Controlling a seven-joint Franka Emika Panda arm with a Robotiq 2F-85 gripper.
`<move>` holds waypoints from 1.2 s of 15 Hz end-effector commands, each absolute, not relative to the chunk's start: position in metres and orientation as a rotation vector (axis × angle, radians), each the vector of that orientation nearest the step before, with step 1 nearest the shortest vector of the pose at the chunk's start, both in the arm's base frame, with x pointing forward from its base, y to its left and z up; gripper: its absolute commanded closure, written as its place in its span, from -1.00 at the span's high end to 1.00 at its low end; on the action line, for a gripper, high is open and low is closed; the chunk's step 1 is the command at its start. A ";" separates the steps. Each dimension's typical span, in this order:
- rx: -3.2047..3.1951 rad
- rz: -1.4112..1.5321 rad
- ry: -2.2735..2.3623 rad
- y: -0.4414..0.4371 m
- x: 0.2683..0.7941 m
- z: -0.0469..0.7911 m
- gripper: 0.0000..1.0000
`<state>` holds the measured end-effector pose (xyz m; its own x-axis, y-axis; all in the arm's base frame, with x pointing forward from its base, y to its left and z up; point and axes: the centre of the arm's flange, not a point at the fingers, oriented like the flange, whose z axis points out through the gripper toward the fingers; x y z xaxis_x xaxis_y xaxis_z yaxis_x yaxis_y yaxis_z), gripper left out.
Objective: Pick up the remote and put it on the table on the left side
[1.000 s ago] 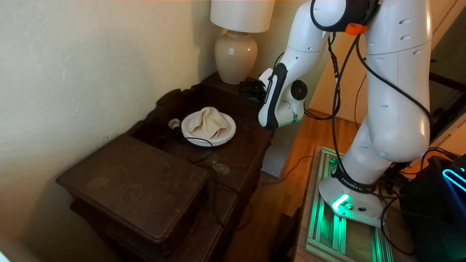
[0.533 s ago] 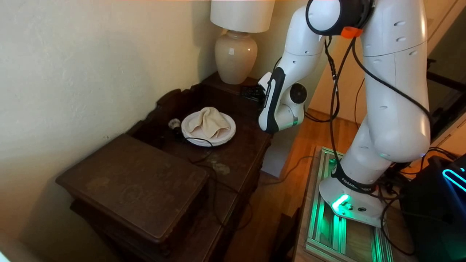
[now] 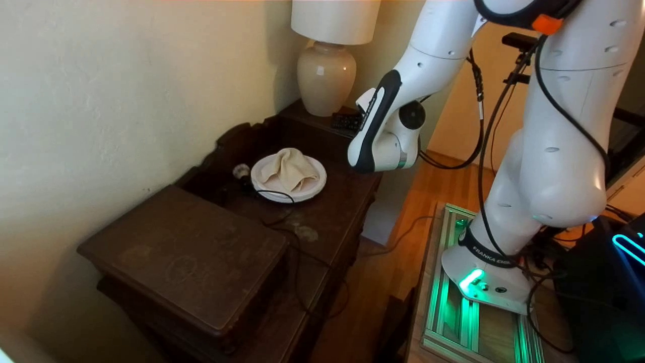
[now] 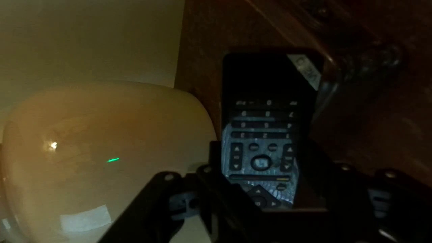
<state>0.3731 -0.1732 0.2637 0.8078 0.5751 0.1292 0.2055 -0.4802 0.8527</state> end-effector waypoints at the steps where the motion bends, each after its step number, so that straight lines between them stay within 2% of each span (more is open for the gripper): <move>1: 2.271 0.421 0.575 -0.150 0.379 0.310 -0.29; 11: 2.834 0.152 0.421 -0.154 0.355 0.245 -0.29; 16: 2.914 0.202 0.343 -0.163 0.363 0.238 -0.29; 17: 2.852 0.218 0.365 -0.164 0.328 0.177 0.21; 18: 2.866 0.227 0.353 -0.168 0.329 0.178 0.21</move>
<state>0.3289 -0.1676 0.1778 0.9588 0.2560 0.1235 0.2180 -0.9411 0.2586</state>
